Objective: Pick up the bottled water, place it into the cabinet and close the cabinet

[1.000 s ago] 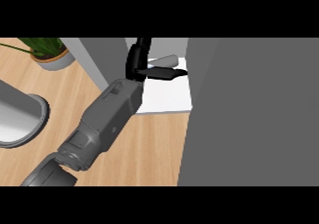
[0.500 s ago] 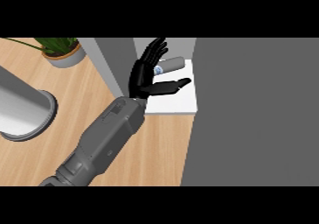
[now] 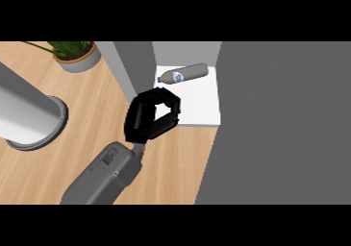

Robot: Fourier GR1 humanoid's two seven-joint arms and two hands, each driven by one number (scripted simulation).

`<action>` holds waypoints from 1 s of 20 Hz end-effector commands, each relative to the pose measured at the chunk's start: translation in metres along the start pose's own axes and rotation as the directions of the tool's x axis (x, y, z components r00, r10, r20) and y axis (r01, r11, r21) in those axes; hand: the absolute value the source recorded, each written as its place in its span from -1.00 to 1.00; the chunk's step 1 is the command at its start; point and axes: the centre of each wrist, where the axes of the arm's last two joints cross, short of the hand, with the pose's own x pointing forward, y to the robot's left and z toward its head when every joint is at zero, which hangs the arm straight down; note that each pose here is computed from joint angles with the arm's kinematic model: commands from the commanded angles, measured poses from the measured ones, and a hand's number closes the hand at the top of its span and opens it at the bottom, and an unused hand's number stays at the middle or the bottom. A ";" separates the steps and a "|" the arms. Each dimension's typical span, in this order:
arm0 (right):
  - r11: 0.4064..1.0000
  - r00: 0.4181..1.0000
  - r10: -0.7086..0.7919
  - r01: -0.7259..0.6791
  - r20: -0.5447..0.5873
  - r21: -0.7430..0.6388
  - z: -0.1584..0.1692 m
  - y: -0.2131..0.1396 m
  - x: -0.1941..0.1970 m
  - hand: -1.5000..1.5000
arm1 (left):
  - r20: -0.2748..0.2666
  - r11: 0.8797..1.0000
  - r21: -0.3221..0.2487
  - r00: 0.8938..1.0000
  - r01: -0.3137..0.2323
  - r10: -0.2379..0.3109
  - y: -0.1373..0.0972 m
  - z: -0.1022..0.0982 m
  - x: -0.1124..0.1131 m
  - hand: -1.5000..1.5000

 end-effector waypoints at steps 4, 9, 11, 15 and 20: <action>0.987 0.999 -0.016 0.024 -0.048 0.160 0.007 0.016 0.029 1.00 | 0.026 1.000 0.010 1.000 0.008 -0.008 0.035 0.058 0.032 1.00; 0.974 0.990 -0.122 0.134 -0.073 0.183 0.009 0.034 0.030 1.00 | 0.033 0.999 0.050 0.999 0.003 -0.005 0.048 0.101 0.059 1.00; 0.969 0.995 -0.093 0.101 -0.049 0.225 -0.003 0.039 0.028 1.00 | 0.047 0.997 0.065 0.998 0.028 -0.031 0.067 0.112 0.045 1.00; 0.950 0.989 -0.137 0.147 -0.059 0.276 -0.020 0.068 0.027 1.00 | 0.045 0.994 0.101 0.998 0.046 -0.051 0.089 0.118 0.061 1.00; 0.921 0.986 -0.158 0.166 -0.051 0.352 -0.041 0.097 0.034 1.00 | 0.059 0.994 0.106 0.998 0.010 -0.016 0.089 0.148 0.065 1.00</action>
